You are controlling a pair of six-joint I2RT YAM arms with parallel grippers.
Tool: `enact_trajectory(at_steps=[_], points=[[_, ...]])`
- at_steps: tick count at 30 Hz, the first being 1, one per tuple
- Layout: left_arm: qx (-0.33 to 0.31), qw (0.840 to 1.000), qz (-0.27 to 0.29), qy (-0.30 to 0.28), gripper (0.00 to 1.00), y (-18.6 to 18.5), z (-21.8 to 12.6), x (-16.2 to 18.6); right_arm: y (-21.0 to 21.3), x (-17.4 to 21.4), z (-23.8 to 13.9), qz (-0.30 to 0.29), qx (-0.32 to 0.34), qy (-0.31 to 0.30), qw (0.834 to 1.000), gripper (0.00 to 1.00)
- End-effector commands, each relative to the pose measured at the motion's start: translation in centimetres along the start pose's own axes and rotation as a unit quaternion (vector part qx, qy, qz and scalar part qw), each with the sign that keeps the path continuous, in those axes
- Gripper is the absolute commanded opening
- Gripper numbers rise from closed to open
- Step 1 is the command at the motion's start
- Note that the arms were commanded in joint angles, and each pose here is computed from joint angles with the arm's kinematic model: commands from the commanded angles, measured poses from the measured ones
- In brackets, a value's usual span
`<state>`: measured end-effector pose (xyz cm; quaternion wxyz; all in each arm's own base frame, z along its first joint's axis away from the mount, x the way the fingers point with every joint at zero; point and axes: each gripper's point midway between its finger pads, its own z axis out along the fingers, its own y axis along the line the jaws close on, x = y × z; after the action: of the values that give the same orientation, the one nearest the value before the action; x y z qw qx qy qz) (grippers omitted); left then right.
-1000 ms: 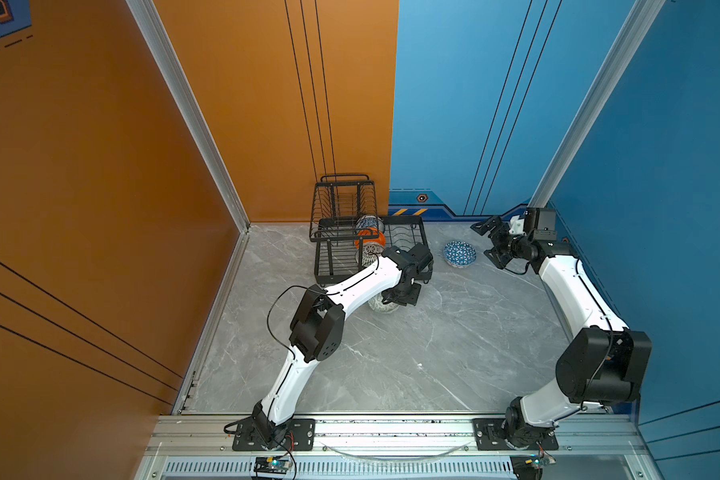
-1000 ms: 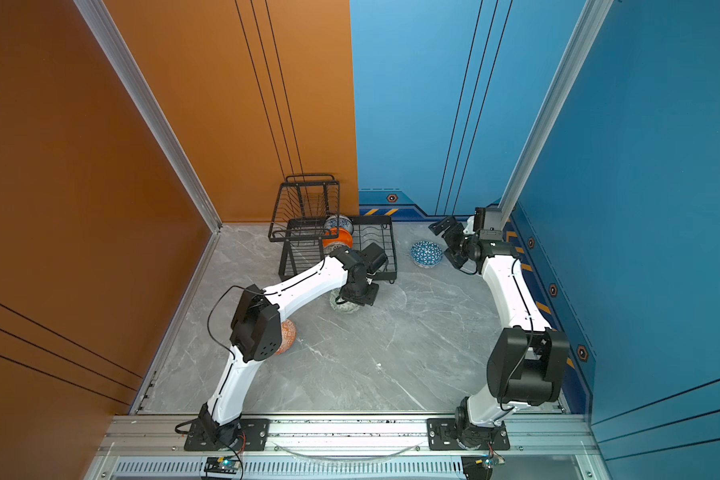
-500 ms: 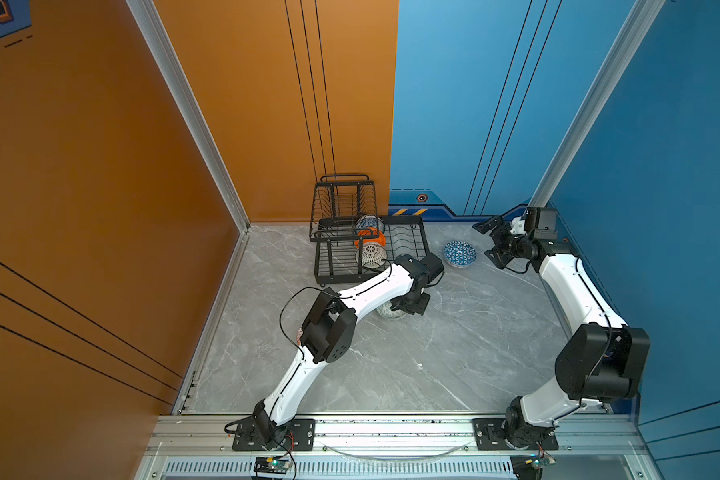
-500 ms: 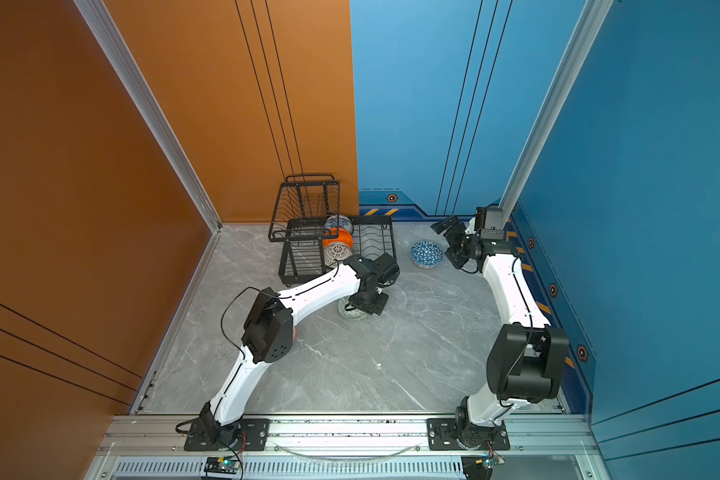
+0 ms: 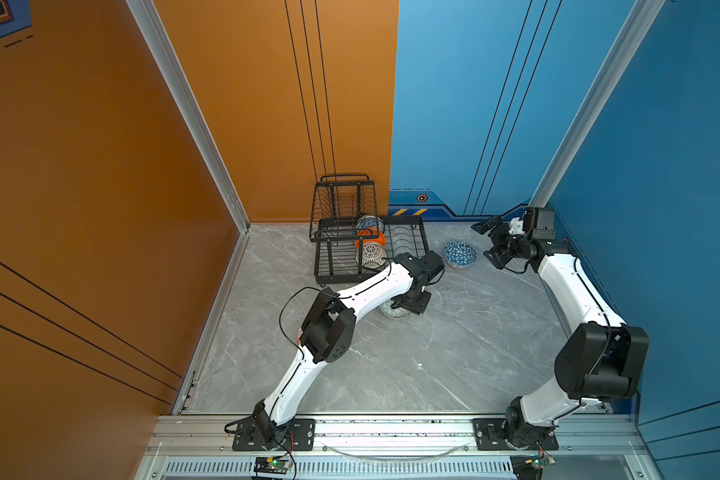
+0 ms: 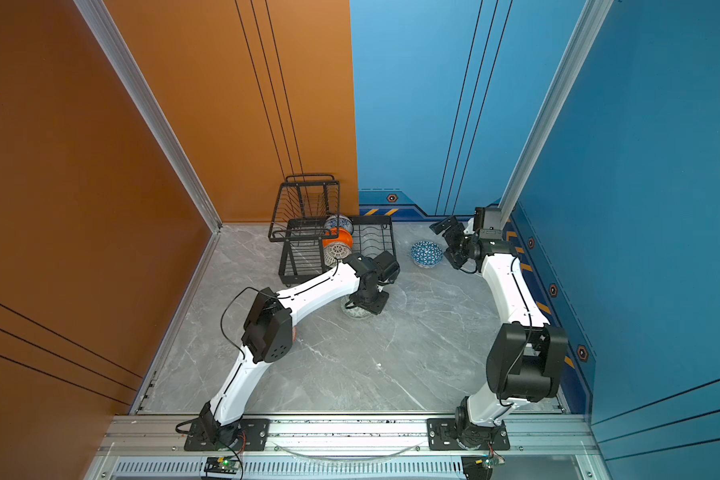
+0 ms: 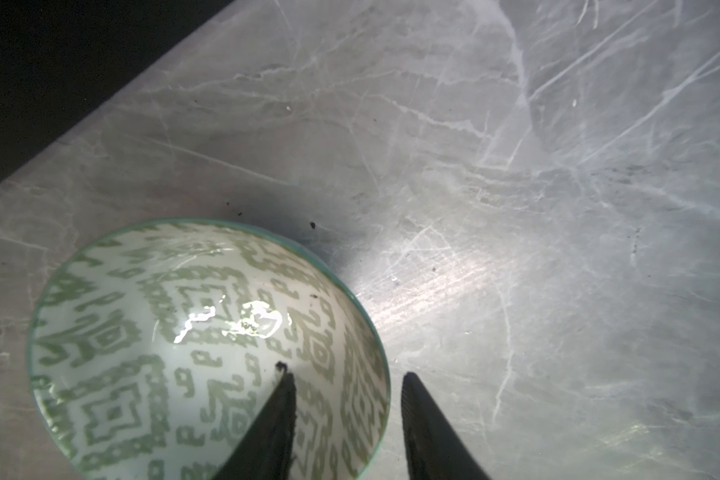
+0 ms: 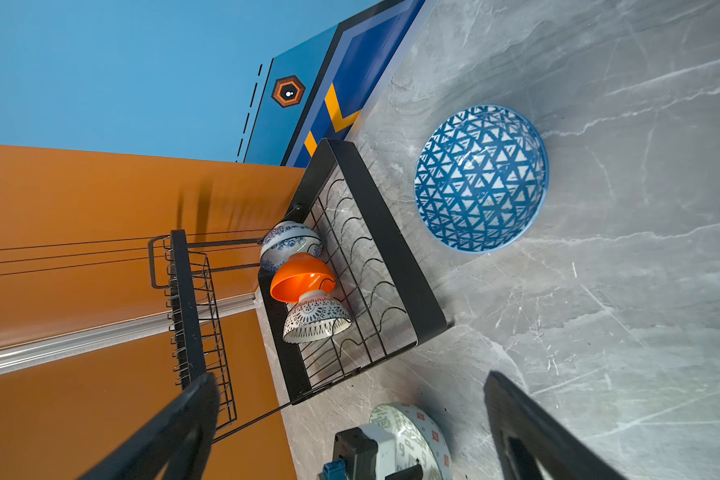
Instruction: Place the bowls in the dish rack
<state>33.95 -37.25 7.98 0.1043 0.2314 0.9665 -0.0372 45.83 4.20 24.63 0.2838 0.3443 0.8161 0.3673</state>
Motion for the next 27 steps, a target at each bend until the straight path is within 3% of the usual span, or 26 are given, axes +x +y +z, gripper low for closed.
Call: enact_trajectory(at_steps=[1, 5, 8, 10, 11, 20, 27], points=[[-0.021, 1.0, 0.006, -0.021, 0.55, 0.9, -2.2, -0.8, 0.4, -0.3, 0.5, 0.001, 0.003, -0.004, 1.0, 1.0], [-0.033, 0.998, 0.0, -0.048, 0.68, 2.1, -4.3, -2.0, 0.5, -0.1, 0.6, -0.001, 0.003, -0.001, 1.0, 1.0], [-0.037, 0.997, -0.001, -0.074, 0.81, 2.7, -6.3, -3.1, 0.5, 0.4, 0.8, -0.003, 0.005, 0.004, 1.0, 1.0], [-0.037, 0.995, -0.002, -0.094, 0.97, 3.1, -8.0, -3.7, 0.5, 0.8, 0.9, -0.008, 0.008, 0.007, 1.0, 1.0], [-0.035, 0.994, -0.003, -0.101, 0.98, 3.3, -8.7, -3.9, 0.5, 1.0, 0.9, -0.01, 0.01, 0.009, 1.0, 1.0], [-0.007, 0.987, -0.02, -0.161, 0.98, 5.5, -15.2, -4.8, 0.0, 3.2, 1.6, -0.024, 0.044, 0.03, 0.998, 1.0], [-0.004, 0.981, -0.006, -0.195, 0.98, 7.6, -19.1, -4.3, 0.4, 8.6, 3.5, -0.052, 0.088, 0.084, 0.991, 1.0]])
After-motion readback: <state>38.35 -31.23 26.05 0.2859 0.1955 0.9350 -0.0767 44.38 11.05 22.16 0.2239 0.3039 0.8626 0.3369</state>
